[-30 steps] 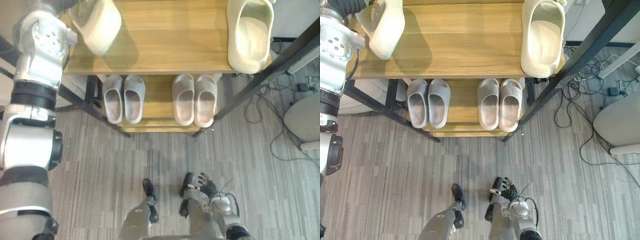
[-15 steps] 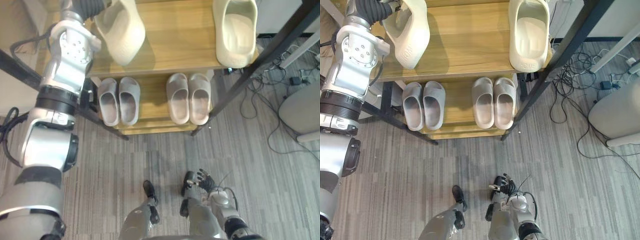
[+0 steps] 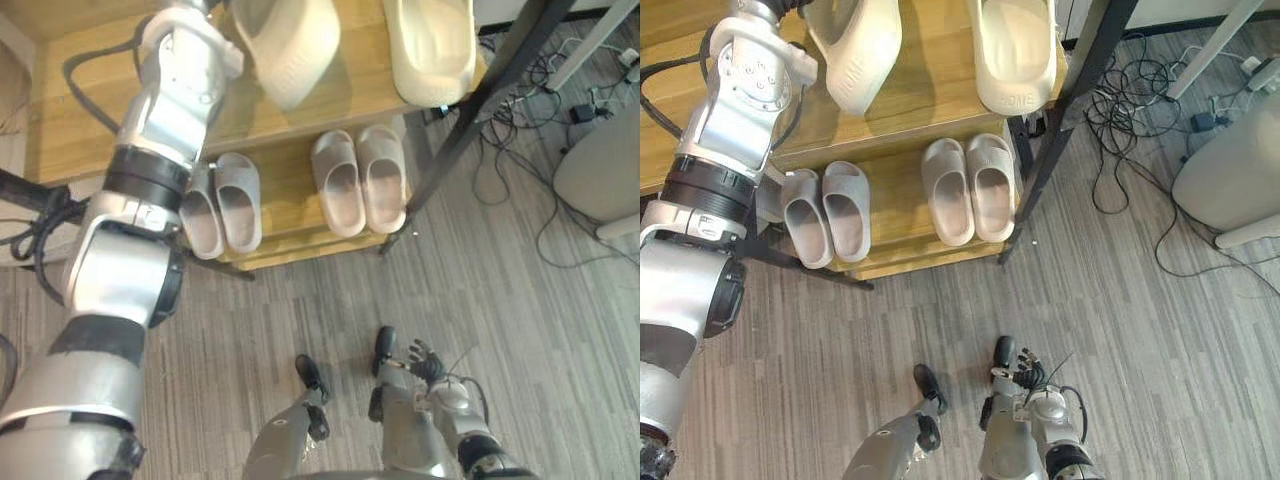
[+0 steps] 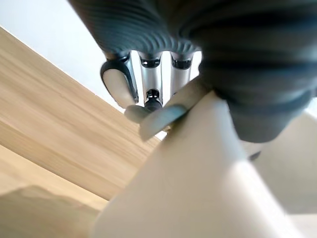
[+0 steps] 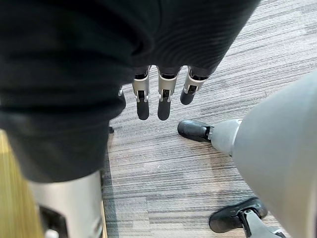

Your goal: Organize the slippers on the shoe rack

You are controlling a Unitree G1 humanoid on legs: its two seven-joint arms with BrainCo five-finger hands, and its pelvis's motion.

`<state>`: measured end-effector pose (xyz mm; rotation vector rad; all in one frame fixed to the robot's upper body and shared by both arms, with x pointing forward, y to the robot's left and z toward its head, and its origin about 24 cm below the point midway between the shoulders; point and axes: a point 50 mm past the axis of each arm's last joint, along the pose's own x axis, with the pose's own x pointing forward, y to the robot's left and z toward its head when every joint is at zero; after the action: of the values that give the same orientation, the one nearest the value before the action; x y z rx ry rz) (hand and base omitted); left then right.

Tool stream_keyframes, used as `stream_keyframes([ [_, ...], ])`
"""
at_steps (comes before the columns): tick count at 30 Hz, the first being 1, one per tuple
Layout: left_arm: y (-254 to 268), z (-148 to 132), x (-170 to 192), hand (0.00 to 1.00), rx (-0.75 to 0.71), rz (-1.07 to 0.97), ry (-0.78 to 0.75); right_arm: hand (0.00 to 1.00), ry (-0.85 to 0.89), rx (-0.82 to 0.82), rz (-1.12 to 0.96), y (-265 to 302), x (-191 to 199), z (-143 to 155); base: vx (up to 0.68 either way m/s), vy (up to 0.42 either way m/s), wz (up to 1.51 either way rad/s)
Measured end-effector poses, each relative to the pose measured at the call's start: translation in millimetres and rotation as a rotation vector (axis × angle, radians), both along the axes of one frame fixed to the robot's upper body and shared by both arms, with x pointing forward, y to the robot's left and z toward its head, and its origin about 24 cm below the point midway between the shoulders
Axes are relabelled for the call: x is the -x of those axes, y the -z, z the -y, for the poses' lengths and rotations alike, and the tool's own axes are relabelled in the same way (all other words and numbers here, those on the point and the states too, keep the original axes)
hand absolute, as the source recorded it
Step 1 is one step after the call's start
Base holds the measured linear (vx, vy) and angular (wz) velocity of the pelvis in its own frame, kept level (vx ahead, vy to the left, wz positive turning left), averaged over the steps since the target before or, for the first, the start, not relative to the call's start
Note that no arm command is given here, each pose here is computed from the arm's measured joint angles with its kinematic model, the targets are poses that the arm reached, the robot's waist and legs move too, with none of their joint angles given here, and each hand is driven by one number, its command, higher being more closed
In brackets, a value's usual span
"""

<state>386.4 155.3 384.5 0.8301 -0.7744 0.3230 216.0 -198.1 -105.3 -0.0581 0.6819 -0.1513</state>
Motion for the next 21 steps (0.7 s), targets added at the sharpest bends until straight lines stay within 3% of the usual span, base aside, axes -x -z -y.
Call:
stream_keyframes([
  [4,-3.2,-4.9,-1.8,1.00,0.035,-0.003,-0.017,0.00,0.031,-0.005,0.006,-1.0,-0.5,4.3,-0.02,0.070,-0.18],
  [5,-4.7,-5.4,-1.5,0.00,0.038,-0.001,-0.020,0.00,0.031,-0.004,0.009,-1.5,-1.2,4.5,-0.01,0.065,-0.25],
  [12,-17.4,-0.7,1.8,0.00,0.054,0.027,-0.010,0.00,0.042,-0.009,0.014,-1.8,-1.9,2.1,0.00,0.054,-0.09],
  [21,-10.8,33.9,-1.3,0.00,0.092,0.007,0.095,0.00,0.064,-0.004,0.018,-0.4,5.7,5.7,0.03,0.053,0.03],
])
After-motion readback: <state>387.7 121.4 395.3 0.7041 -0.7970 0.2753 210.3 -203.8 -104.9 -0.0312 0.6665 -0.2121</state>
